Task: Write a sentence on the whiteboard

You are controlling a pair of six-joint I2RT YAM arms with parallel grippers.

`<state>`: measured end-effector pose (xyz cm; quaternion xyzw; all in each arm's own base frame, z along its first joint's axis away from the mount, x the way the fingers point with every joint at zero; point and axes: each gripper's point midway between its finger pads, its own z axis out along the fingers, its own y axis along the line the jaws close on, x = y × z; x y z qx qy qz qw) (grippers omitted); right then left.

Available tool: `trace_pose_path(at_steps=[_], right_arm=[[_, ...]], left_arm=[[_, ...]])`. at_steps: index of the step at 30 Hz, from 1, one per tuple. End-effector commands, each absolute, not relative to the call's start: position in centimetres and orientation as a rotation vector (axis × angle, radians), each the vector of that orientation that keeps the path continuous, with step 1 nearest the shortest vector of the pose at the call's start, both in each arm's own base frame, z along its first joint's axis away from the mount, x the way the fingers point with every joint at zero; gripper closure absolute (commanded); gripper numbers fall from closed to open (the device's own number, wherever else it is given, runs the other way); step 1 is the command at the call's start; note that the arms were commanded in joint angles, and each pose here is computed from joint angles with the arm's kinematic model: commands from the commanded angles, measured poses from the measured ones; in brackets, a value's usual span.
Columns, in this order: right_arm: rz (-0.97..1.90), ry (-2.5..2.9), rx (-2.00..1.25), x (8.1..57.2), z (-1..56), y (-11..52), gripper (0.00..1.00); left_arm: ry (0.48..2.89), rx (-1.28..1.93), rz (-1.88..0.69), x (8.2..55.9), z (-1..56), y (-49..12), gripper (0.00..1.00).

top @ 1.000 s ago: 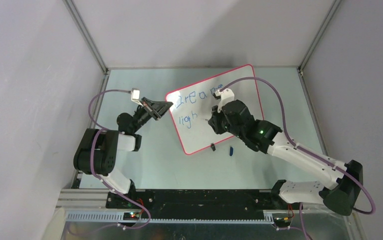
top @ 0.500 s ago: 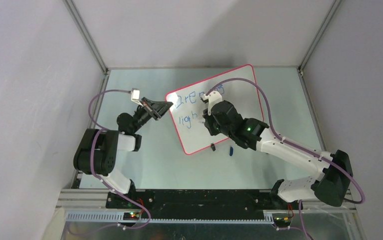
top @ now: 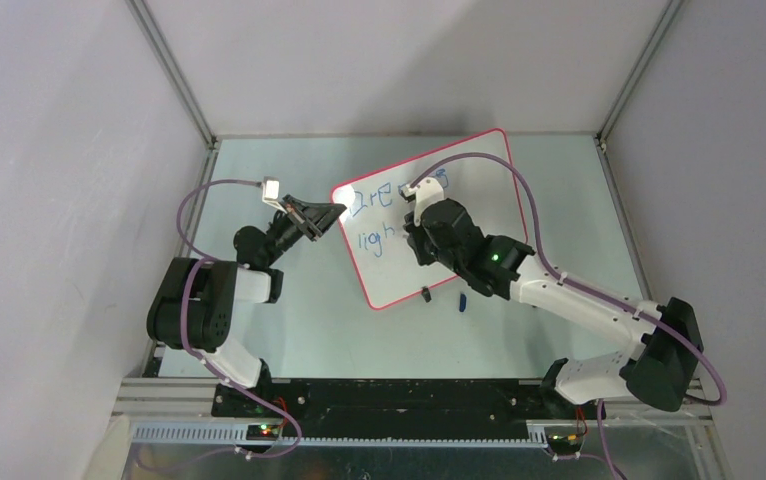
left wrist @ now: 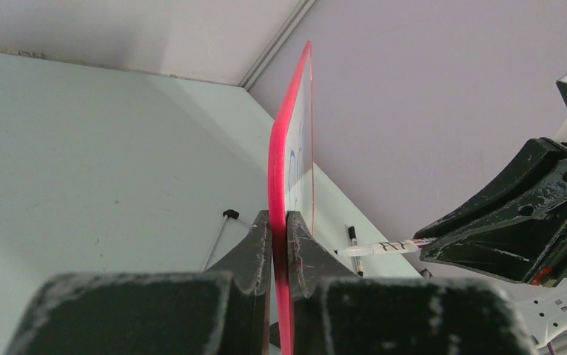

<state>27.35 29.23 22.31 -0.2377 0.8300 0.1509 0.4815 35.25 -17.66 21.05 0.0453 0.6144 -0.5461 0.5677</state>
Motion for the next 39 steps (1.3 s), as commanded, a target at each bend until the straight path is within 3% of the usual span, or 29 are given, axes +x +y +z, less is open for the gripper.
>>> trace_pose_path(at_steps=[1,39], right_arm=[[0.377,1.941,-0.540,28.8,25.0,30.2,1.00],[0.290,1.951,-0.515,31.2,24.0,30.3,1.00]], left_arm=[[1.369,0.191,-1.212,34.9,22.2,-17.6,1.00],[1.365,0.198,-1.213,34.9,22.3,-17.8,1.00]])
